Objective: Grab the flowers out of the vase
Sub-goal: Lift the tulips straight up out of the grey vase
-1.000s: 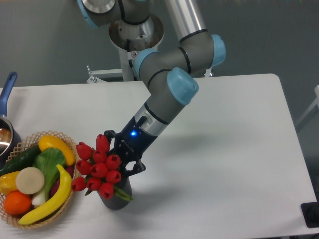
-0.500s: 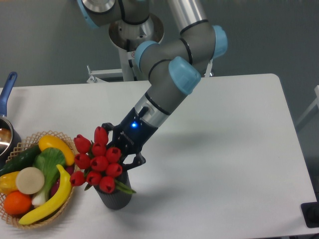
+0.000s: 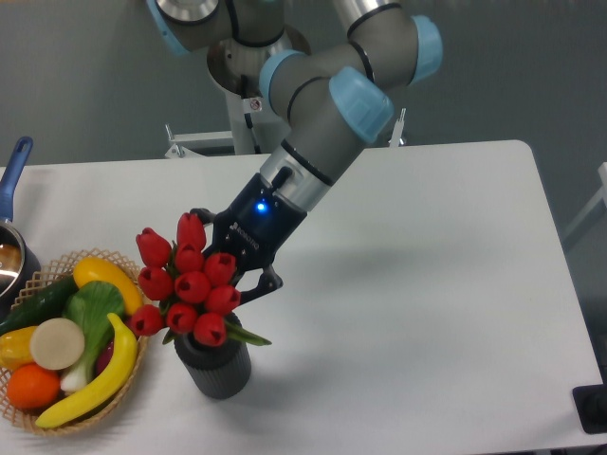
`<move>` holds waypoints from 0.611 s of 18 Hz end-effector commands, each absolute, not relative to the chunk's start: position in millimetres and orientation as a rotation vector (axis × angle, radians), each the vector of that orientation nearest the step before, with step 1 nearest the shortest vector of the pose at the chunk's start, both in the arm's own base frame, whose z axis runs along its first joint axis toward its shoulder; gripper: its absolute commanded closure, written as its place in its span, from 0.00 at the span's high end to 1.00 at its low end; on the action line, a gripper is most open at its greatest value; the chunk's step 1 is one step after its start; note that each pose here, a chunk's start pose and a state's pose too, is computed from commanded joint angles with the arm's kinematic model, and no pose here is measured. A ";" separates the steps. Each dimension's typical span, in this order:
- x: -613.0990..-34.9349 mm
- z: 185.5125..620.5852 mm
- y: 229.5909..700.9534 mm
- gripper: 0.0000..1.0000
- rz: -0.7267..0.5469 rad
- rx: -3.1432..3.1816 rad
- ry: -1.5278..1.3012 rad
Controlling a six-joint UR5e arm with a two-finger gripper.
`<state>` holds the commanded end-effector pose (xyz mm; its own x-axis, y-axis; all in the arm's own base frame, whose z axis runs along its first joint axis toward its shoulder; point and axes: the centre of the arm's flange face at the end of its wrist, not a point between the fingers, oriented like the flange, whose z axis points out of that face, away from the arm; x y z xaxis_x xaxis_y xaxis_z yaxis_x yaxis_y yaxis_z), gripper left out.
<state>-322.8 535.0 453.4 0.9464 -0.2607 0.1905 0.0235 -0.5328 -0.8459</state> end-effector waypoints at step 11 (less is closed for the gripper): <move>-341.8 504.3 507.0 0.40 -0.302 -2.076 0.059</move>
